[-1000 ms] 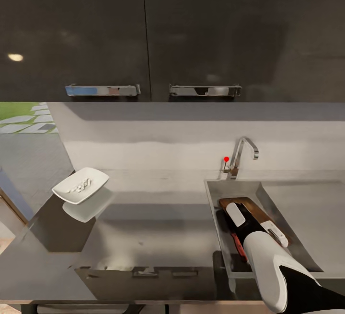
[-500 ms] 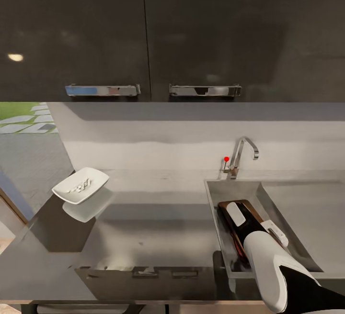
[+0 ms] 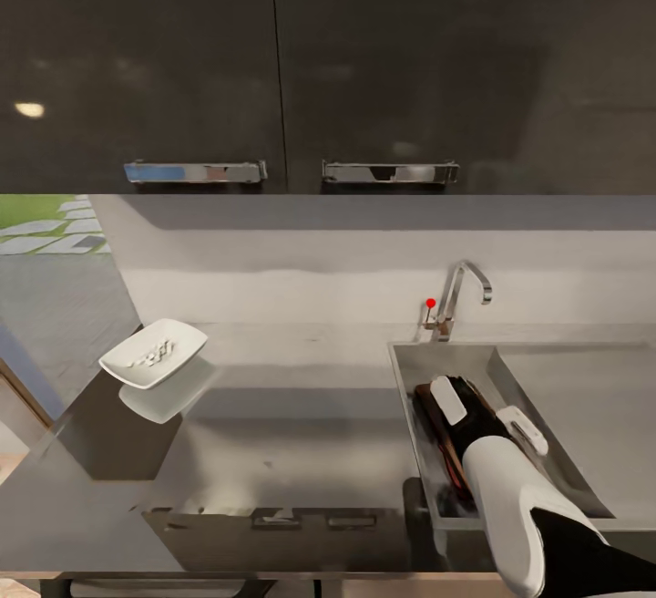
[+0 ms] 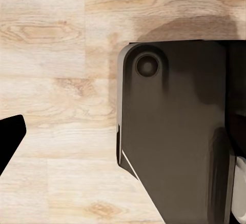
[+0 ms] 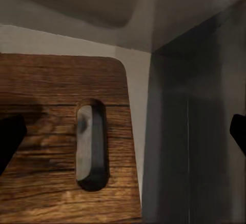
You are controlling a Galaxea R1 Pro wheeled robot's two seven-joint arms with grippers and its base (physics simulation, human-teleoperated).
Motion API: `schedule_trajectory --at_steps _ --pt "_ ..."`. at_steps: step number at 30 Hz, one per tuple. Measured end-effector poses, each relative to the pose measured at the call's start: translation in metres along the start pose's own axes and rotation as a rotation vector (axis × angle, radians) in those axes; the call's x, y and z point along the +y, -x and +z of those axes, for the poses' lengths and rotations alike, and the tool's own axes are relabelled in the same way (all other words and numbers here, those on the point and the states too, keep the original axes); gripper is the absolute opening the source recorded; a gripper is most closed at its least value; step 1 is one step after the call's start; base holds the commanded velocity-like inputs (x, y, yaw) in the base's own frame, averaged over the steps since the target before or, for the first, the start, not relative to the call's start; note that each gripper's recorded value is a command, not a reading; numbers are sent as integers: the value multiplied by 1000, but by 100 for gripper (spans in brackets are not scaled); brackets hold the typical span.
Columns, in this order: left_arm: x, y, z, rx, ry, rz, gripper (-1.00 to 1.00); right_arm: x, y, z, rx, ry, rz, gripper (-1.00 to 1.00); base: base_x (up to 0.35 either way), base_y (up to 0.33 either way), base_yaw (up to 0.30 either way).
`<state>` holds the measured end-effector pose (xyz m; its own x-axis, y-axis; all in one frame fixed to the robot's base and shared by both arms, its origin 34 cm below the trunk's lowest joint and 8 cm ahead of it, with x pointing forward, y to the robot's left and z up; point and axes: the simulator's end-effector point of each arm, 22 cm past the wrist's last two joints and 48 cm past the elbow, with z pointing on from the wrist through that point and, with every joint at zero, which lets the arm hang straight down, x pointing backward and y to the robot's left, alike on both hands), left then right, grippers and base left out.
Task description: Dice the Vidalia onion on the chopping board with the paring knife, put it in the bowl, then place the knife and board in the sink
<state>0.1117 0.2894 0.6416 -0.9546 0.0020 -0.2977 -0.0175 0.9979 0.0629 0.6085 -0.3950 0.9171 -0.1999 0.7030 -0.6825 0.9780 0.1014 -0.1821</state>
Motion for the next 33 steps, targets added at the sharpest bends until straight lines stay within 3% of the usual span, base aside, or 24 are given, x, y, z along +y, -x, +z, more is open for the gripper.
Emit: schedule_trajectory --at_steps 3,6,10,16,20,25,33 --pt "0 0 0 -1 -1 1 100 17 22 -18 -53 62 23 100 0 0 0" --pt "0 0 0 -2 -1 2 100 35 44 -41 -104 133 16 100 0 0 0" --pt "0 1 0 -2 -1 2 100 50 59 -68 -111 206 -5 100 0 0 0" --pt "0 1 0 -2 -1 2 100 65 68 -93 -119 284 -20 100 -91 0 0" --pt "0 0 0 -1 -1 2 100 86 74 -113 -139 389 -62 100 -273 0 0" --pt "0 1 0 -2 -1 2 100 114 88 -147 -150 579 -101 100 -330 0 0" --pt "0 1 0 -2 -1 2 100 104 104 -167 -173 688 -99 100 -342 0 0"
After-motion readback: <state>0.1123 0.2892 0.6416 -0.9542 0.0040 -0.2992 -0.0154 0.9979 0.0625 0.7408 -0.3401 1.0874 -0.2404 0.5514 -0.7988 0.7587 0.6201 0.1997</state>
